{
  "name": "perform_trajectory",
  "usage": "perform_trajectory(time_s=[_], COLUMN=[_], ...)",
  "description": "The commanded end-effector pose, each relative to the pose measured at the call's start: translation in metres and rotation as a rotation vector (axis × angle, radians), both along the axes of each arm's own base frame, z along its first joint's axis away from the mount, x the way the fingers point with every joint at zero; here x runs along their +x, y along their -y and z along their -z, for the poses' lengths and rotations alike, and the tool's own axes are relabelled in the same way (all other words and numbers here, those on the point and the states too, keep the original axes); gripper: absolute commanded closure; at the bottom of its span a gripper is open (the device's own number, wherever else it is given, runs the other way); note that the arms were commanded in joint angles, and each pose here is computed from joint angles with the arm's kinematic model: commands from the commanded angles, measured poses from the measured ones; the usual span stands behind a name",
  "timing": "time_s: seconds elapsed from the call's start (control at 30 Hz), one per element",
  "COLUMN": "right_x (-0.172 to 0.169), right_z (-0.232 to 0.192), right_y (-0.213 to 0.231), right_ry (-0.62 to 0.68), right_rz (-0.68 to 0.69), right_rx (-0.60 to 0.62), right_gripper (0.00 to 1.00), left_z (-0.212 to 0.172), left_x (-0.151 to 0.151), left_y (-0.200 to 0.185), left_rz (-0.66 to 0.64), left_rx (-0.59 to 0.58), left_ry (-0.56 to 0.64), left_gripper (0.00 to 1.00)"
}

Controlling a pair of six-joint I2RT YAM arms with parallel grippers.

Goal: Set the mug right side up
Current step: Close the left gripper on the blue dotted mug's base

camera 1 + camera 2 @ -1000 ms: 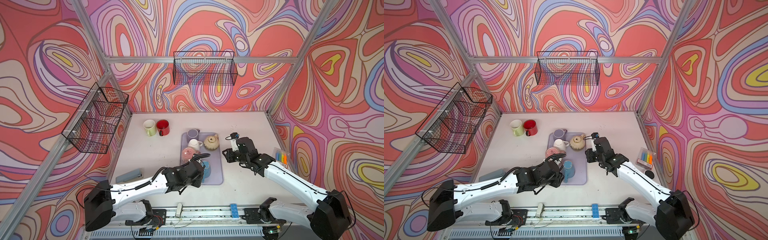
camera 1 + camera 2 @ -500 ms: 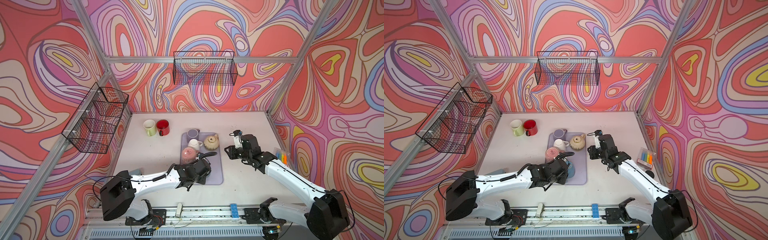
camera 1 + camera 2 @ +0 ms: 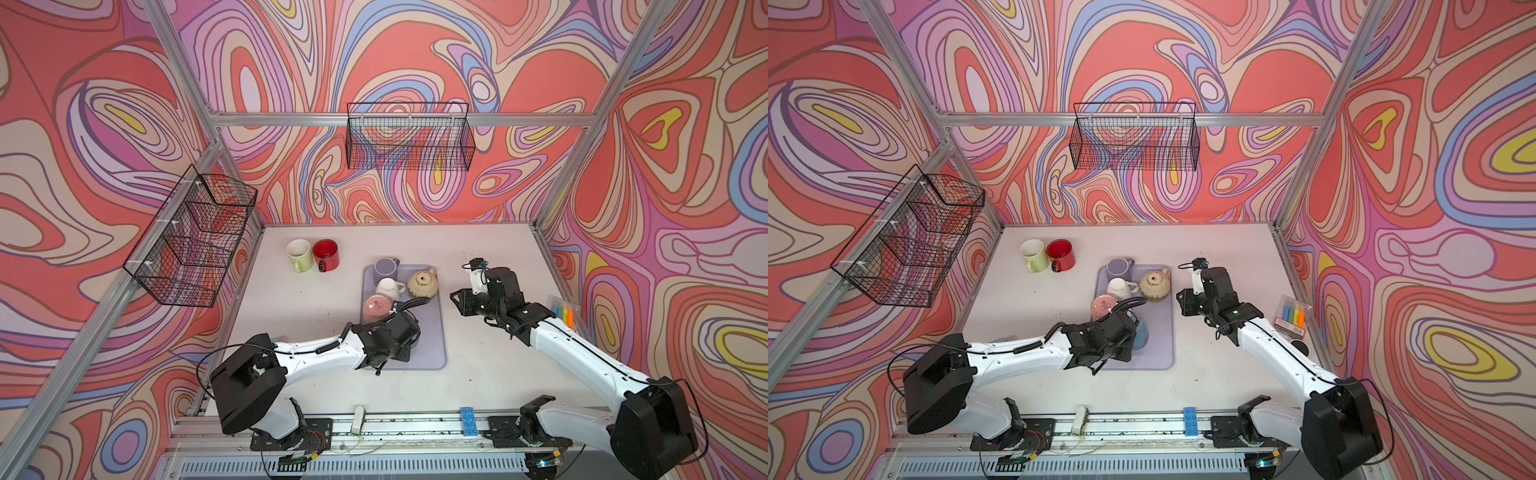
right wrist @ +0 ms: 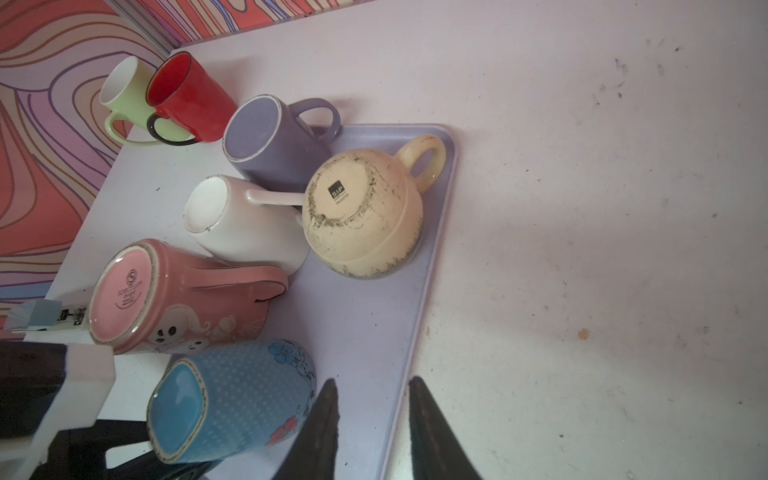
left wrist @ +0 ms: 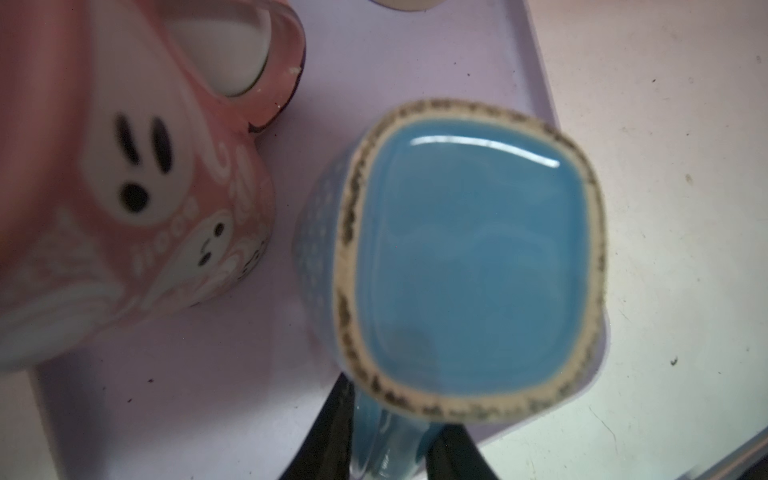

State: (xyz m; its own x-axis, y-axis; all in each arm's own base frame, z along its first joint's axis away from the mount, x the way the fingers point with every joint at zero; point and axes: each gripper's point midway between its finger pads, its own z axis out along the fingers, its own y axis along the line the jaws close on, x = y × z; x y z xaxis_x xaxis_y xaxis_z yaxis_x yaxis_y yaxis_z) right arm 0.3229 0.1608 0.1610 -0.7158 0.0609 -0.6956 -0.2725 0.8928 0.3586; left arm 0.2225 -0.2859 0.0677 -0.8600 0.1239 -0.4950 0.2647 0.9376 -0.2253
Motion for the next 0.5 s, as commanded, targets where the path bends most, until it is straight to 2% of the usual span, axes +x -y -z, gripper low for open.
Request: perform_trajectory(time_s=[0.0, 0.27, 0.47], right_x=[-0.0004, -0.0014, -0.0029], right_z=[0.0061, 0.0097, 0.0096], right_y=[0.0022, 0.0054, 0.0071], right_ry=[-0.002, -0.01, -0.011], right_rz=[-0.005, 0.003, 0.008], right_rx=[-0.003, -0.004, -0.006], right_gripper=[0.71, 0.71, 0.71], left_z=[-0.0024, -0.0051, -0.0083], left_x=[0.007, 0.0108, 0.0132], left_y=[0.0055, 0.0087, 0.014], left_rz=[0.003, 0.013, 0.039], left_rx=[-0.008, -0.008, -0.005], left_ry=[0.008, 0.017, 0.028], left_gripper=[0.77, 0.92, 0.96])
